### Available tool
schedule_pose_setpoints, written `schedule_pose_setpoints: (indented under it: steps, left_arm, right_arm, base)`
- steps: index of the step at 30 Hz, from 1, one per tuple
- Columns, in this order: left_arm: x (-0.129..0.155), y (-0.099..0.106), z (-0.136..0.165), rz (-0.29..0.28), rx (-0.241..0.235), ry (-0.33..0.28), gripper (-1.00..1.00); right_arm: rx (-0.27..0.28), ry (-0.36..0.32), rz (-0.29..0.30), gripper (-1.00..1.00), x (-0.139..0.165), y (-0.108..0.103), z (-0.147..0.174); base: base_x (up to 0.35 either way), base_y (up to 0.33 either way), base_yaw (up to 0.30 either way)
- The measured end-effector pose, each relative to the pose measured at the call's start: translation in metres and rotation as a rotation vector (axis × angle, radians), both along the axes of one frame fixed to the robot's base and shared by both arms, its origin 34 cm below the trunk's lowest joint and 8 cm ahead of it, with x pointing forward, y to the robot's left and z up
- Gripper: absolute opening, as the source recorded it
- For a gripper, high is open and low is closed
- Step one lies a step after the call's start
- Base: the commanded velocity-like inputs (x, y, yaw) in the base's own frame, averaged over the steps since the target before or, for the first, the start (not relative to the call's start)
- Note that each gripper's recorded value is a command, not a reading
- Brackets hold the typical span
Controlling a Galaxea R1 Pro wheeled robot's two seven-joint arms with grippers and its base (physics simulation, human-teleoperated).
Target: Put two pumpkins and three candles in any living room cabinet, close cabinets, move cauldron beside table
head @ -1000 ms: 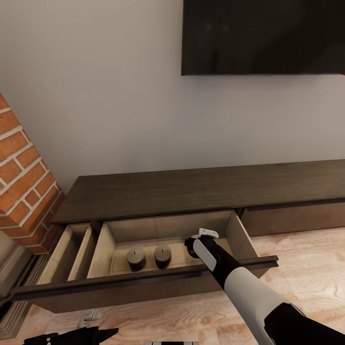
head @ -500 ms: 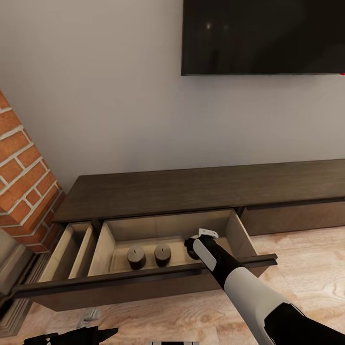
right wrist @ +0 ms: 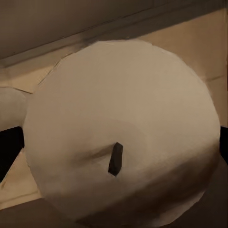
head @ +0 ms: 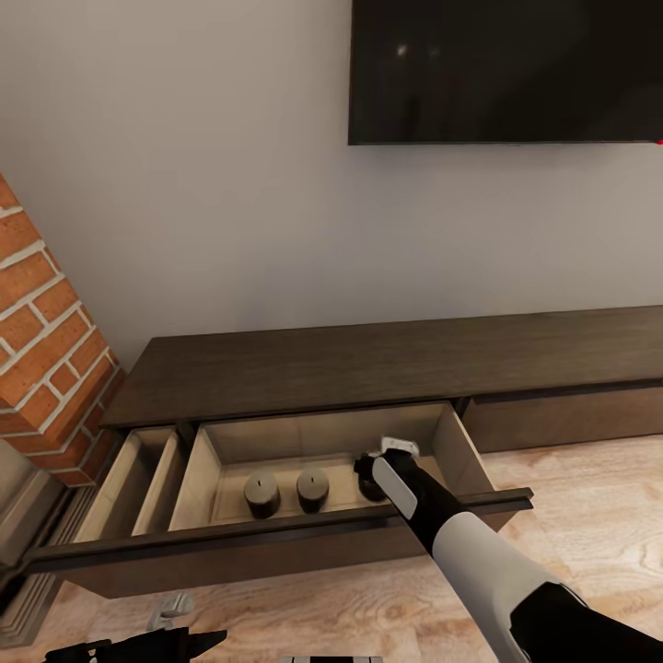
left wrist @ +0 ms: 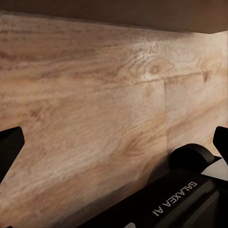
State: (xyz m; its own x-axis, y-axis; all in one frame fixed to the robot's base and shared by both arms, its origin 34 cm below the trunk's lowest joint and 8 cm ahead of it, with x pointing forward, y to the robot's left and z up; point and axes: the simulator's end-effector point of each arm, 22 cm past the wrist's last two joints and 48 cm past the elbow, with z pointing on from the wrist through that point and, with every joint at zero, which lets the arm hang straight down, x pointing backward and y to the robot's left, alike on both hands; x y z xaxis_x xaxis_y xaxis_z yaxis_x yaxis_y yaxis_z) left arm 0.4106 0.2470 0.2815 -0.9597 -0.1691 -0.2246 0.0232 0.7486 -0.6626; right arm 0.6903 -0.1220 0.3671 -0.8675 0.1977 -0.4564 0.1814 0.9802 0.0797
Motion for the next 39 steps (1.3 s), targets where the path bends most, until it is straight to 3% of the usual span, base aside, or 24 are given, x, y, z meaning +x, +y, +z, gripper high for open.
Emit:
schedule_pose_setpoints:
  steps: [4,13,20,30,35,39]
  left_arm:
    - [0.000,0.001,0.000,0.000,0.001,0.001,1.00]
    - [0.000,0.001,0.000,0.000,0.002,0.000,1.00]
    - [0.000,0.001,0.000,0.001,0.001,0.000,1.00]
    - [0.006,-0.001,0.023,0.009,-0.007,0.007,1.00]
    - [-0.002,-0.005,0.031,0.009,-0.020,0.071,1.00]
    - [-0.002,-0.006,0.039,0.008,-0.021,0.085,1.00]
  right_arm:
    - [0.035,-0.065,-0.001,1.00,0.013,0.006,0.008]
    - [0.052,-0.096,-0.001,1.00,0.018,0.009,0.012]
    - [0.051,-0.091,0.001,1.00,0.017,0.009,0.011]
    - [0.050,-0.086,0.003,1.00,0.022,0.009,0.032]
    - [0.050,-0.063,0.014,1.00,0.020,0.011,0.040]
    - [0.049,-0.044,0.022,1.00,0.019,0.011,0.047]
  base:
    - [0.000,0.000,0.000]
    - [0.000,0.000,0.000]
    - [0.000,0.000,0.000]
    - [0.000,0.000,0.000]
    - [0.000,0.000,0.000]
    - [-0.004,0.000,0.000]
